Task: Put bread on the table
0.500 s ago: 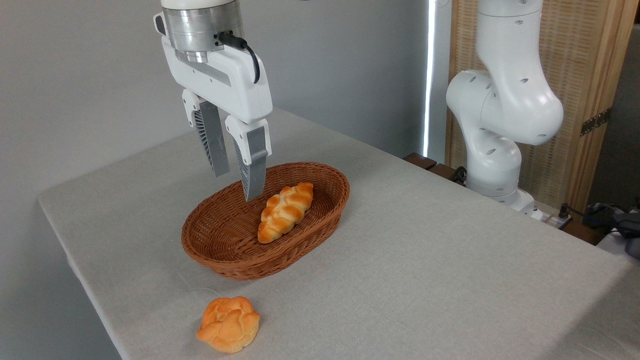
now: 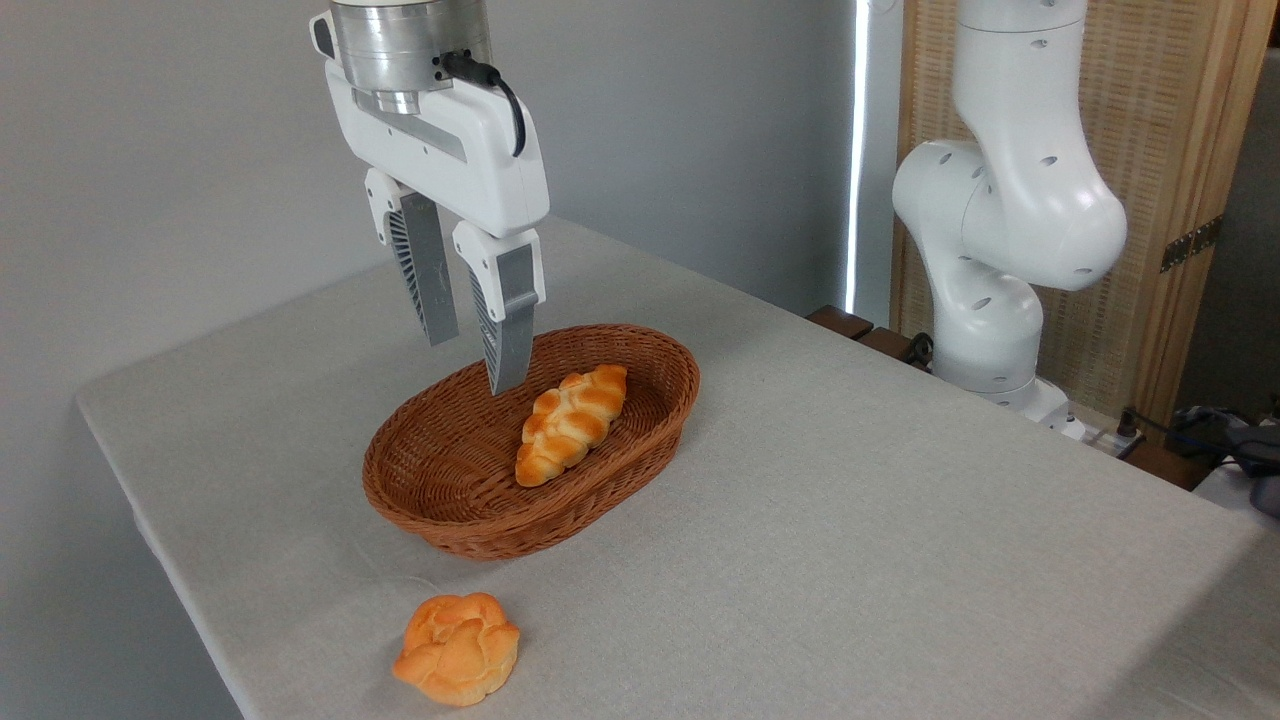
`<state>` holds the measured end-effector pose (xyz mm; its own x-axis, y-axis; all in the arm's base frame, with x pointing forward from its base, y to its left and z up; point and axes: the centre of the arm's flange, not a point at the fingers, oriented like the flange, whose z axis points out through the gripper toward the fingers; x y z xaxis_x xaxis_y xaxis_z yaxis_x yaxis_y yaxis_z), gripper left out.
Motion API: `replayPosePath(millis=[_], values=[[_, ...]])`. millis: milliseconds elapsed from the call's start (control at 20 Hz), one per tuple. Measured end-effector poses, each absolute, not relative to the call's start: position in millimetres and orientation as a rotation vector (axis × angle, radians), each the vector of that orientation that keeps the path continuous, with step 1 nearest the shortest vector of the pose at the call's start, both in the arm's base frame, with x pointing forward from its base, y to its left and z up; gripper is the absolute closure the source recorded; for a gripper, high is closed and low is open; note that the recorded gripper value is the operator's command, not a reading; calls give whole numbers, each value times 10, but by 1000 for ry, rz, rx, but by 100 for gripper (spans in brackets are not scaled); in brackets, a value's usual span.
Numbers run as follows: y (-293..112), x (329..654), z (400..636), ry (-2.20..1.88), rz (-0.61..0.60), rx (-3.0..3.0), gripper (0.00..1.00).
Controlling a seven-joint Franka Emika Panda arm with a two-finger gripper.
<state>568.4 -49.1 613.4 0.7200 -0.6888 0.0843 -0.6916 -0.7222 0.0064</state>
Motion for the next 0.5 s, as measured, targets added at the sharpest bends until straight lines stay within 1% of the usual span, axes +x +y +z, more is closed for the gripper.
replayPosePath(millis=[500], values=[[-487, 5673, 6119, -1154, 112, 2878, 0]])
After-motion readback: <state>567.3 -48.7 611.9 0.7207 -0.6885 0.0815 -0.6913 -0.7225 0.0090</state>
